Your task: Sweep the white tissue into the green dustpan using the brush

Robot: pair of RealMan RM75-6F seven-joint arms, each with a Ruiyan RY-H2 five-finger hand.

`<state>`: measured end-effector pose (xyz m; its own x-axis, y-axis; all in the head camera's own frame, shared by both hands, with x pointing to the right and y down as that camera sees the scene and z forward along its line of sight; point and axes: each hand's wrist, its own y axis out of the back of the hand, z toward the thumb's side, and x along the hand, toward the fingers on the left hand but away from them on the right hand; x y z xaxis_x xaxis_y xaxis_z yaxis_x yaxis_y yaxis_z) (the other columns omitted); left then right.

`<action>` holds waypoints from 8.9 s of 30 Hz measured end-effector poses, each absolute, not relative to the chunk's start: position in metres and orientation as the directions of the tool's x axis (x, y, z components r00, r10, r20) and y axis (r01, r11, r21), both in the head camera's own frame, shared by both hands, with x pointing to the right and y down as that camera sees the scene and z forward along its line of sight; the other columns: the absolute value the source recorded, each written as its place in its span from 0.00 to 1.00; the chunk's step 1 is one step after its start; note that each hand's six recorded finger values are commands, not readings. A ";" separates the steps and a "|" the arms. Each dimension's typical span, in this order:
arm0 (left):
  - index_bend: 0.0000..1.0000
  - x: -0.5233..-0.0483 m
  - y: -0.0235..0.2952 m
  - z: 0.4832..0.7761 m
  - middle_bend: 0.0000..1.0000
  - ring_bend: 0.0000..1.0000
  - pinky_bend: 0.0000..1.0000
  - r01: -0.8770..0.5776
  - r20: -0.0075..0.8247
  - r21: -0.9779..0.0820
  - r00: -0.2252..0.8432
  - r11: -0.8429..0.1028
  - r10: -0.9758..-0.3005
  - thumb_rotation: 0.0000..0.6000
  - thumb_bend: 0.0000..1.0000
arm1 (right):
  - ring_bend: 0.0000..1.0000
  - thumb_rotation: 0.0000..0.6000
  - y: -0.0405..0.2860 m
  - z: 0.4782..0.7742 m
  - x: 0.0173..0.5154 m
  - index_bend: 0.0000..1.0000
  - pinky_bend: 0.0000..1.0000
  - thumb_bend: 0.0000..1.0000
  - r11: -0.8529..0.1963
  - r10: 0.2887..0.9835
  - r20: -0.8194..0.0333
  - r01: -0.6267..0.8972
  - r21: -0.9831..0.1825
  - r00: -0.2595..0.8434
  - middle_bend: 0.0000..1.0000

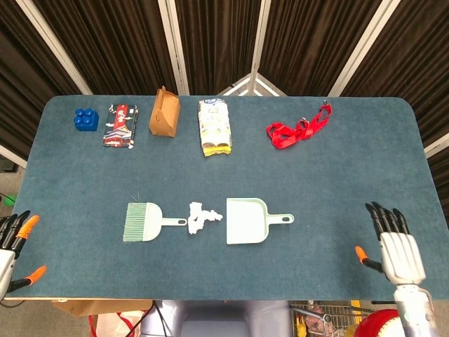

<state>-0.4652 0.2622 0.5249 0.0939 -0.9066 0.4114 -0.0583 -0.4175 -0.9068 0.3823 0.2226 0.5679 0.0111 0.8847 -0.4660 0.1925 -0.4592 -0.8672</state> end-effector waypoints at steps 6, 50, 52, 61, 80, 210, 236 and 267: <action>0.00 -0.464 0.262 0.527 0.00 0.00 0.05 -0.055 0.417 -0.905 0.090 -0.422 -0.904 1.00 0.00 | 0.80 1.00 0.200 0.598 0.349 0.19 0.78 0.31 -0.530 0.846 -0.530 0.171 -0.830 0.049 0.80; 0.00 -0.461 0.262 0.535 0.00 0.00 0.05 -0.054 0.464 -0.882 0.079 -0.468 -0.883 1.00 0.00 | 0.84 1.00 0.184 0.706 0.240 0.53 0.80 0.50 -0.624 0.781 -0.619 0.126 -0.771 0.082 0.85; 0.00 -0.460 0.261 0.537 0.00 0.00 0.07 -0.061 0.475 -0.876 0.075 -0.479 -0.877 1.00 0.00 | 0.84 1.00 0.181 0.703 0.243 0.53 0.80 0.50 -0.619 0.785 -0.613 0.123 -0.776 0.085 0.85; 0.00 -0.447 0.233 0.548 0.00 0.01 0.11 -0.023 0.487 -0.871 0.086 -0.490 -0.869 1.00 0.00 | 0.84 1.00 0.178 0.694 0.243 0.53 0.80 0.50 -0.604 0.797 -0.594 0.098 -0.791 0.111 0.85; 0.32 -0.355 0.137 0.621 0.79 0.84 0.91 0.058 0.536 -0.844 0.117 -0.533 -0.836 1.00 0.24 | 0.84 1.00 0.175 0.692 0.243 0.53 0.80 0.50 -0.595 0.803 -0.587 0.094 -0.798 0.101 0.85; 0.79 -0.045 0.133 0.643 1.00 1.00 1.00 -0.700 0.480 -0.473 0.305 -0.536 -0.822 1.00 0.60 | 0.84 1.00 0.171 0.680 0.241 0.54 0.80 0.52 -0.459 0.864 -0.490 -0.221 -0.861 0.114 0.85; 0.79 -0.091 0.157 0.618 1.00 1.00 1.00 -0.720 0.550 -0.365 0.345 -0.590 -0.761 1.00 0.61 | 0.84 1.00 0.181 0.681 0.237 0.54 0.80 0.52 -0.478 0.852 -0.510 -0.225 -0.849 0.120 0.85; 0.79 -0.093 0.162 0.616 1.00 1.00 1.00 -0.721 0.633 -0.366 0.271 -0.588 -0.725 1.00 0.62 | 0.84 1.00 0.173 0.687 0.229 0.54 0.80 0.52 -0.474 0.857 -0.505 -0.226 -0.851 0.106 0.85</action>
<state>-0.0934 0.1620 0.6156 0.2709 -0.7254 0.6327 -0.7213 -0.5883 -0.3656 0.2286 0.1729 0.6873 0.1061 0.8565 -0.5051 -0.2256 -0.4740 -0.8511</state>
